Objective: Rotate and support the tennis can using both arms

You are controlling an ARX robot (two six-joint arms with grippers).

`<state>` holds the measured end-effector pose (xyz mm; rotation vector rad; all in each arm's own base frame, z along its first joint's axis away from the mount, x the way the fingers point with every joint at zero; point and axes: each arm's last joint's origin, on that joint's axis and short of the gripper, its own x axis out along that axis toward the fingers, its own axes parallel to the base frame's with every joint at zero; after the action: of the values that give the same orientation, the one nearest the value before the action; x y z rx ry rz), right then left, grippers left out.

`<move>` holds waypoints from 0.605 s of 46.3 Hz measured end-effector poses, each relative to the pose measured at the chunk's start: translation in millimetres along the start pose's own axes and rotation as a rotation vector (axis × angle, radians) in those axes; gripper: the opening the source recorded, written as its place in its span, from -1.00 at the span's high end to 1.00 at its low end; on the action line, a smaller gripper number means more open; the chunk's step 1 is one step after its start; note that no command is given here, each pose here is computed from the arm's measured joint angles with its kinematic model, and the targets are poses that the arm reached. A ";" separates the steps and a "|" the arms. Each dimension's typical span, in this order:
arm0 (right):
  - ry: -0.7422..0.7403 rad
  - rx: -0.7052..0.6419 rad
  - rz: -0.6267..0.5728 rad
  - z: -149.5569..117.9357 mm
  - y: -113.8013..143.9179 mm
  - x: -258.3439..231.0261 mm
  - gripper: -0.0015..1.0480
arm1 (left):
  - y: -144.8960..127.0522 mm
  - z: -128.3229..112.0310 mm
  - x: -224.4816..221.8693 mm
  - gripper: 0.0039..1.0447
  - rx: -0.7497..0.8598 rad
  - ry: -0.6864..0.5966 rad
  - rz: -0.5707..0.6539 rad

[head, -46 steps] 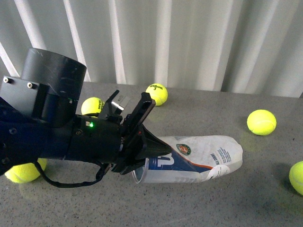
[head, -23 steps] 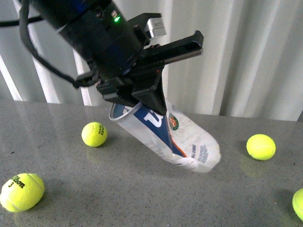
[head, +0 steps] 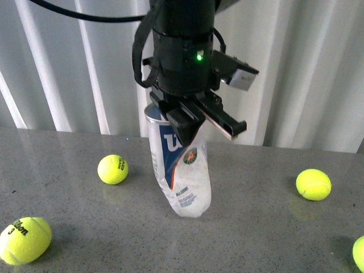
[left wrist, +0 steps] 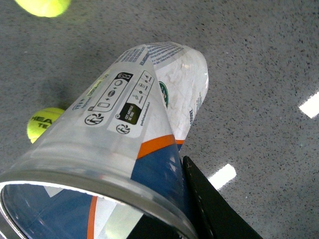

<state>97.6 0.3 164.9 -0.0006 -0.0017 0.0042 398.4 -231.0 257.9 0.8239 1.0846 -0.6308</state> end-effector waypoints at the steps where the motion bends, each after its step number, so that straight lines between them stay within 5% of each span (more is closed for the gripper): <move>1: 0.000 0.000 0.000 0.0 0.0 0.0 -0.87 | -2.0 0.8 3.0 0.94 0.011 0.007 -0.003; 16: 0.000 0.000 0.000 0.0 0.0 0.0 -0.87 | -17.6 1.7 24.3 0.92 0.082 0.053 -0.013; 28: 0.000 0.000 0.000 0.0 0.0 0.0 -0.87 | -15.0 9.3 11.0 0.10 0.025 -0.007 -0.047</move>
<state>97.6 0.3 164.9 -0.0002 -0.0017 0.0042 395.1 -247.5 245.8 0.8193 1.0943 -0.6876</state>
